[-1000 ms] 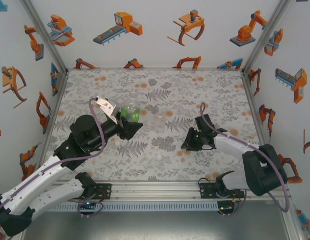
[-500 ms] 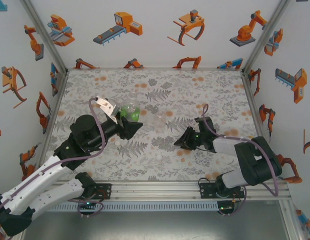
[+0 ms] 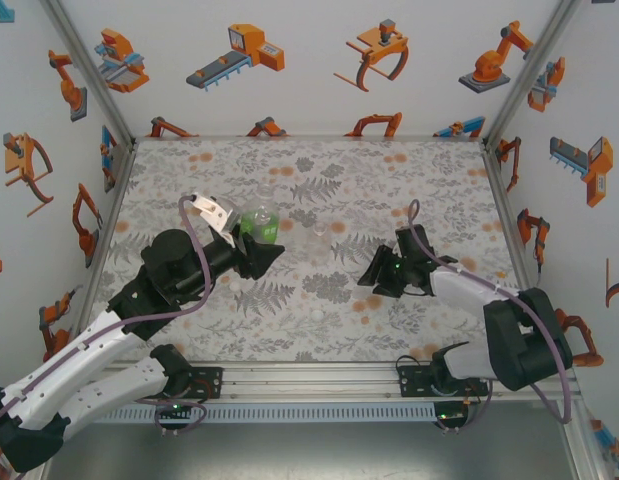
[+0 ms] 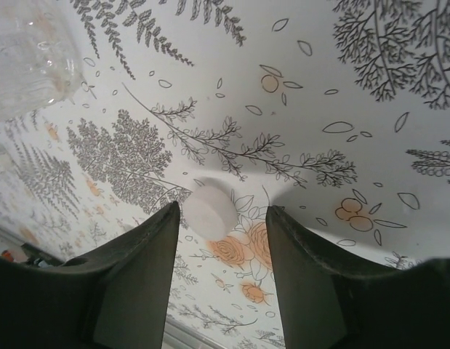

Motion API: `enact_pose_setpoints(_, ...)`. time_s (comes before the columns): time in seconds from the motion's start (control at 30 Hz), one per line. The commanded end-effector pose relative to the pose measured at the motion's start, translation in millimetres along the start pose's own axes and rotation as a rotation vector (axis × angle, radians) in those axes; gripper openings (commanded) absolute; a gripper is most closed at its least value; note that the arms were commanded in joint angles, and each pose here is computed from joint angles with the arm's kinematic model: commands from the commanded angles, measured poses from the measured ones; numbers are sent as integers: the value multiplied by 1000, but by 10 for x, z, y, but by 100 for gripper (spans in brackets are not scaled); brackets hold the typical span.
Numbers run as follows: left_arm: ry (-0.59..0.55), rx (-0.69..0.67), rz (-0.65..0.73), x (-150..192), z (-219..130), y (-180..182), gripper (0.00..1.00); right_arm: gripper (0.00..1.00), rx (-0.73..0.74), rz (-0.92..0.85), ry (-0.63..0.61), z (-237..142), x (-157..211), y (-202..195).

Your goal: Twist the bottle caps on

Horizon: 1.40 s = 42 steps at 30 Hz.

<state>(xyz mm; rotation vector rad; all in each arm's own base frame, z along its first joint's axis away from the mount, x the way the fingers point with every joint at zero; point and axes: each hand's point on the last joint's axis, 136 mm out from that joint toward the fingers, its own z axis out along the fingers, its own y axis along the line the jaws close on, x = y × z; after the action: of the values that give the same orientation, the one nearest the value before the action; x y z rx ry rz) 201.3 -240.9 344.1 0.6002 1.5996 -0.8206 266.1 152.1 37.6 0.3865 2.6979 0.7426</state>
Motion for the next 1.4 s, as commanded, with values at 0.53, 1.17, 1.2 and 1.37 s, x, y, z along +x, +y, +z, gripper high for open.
enact_pose_setpoints(0.53, -10, -57, -24, 20, -43, 123, 0, 52, 422, -372, 77, 73, 109, 83)
enact_pose_setpoints(1.17, -13, -63, -35, 56, -47, 146, 0, 46, 416, -433, 119, 139, 358, 222)
enact_pose_setpoints(1.2, -14, -62, -35, 55, -49, 144, 1, 45, 415, -434, 120, 147, 364, 221)
enact_pose_setpoints(1.37, -10, -63, -37, 65, -42, 149, 0, 43, 414, -436, 129, 187, 381, 219)
